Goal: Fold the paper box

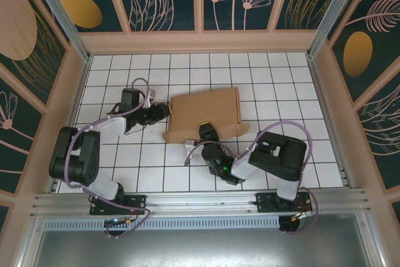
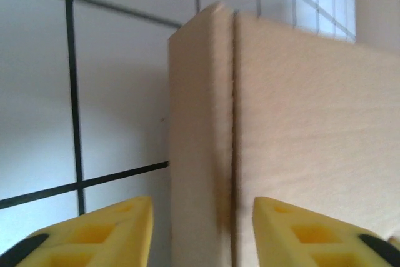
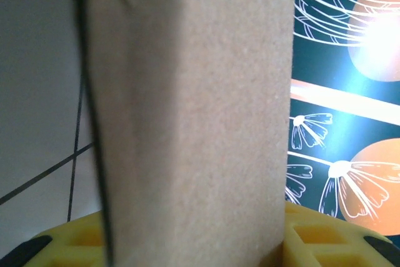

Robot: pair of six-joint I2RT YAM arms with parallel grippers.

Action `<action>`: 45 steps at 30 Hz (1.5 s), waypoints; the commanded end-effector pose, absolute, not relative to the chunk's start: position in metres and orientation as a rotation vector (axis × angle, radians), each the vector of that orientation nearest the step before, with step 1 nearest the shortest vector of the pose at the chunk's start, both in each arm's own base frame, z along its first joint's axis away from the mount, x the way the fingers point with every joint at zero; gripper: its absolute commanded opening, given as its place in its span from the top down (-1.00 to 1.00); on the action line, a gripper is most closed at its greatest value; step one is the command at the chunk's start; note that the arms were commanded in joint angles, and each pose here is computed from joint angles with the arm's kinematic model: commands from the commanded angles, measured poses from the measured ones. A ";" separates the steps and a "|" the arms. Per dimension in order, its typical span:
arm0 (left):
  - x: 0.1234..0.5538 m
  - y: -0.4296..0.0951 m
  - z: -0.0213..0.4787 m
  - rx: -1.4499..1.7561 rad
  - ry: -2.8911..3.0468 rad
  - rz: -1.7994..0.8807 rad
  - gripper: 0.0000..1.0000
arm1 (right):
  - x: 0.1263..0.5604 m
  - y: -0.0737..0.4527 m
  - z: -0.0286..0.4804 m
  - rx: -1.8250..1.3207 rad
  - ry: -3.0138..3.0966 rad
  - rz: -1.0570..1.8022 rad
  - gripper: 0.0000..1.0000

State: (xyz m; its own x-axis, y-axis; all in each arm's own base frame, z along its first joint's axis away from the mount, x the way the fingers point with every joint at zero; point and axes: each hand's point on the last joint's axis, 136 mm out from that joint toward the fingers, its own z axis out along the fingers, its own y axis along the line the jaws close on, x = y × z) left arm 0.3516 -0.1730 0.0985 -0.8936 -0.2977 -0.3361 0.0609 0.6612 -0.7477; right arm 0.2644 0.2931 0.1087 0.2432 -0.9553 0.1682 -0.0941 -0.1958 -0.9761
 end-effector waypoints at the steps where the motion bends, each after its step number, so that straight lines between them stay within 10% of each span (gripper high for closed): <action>1: 0.367 -0.162 0.167 -0.148 2.316 -1.005 -0.03 | 0.258 0.302 0.130 -1.485 1.135 -0.939 0.12; 13: 0.349 -0.130 0.321 -0.116 1.976 -0.838 -0.21 | 0.207 0.326 0.191 -1.725 1.788 -0.101 0.04; 25: 0.337 -0.136 0.293 -0.119 2.024 -0.903 -0.19 | 0.191 0.337 0.168 -1.845 2.161 0.353 -0.01; 45: 0.322 -0.150 0.246 -0.298 2.104 -0.982 -0.07 | 0.216 0.335 0.126 -1.856 2.189 0.242 -0.26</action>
State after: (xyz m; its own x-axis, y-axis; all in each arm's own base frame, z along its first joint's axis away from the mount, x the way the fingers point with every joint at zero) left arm 0.3218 -0.1462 0.2292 -0.6994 -0.4423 -0.5615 0.1233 0.6991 -0.7043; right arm 0.2138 0.3396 0.1374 -0.1507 -0.9330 -0.3268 -0.9843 0.1723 -0.0382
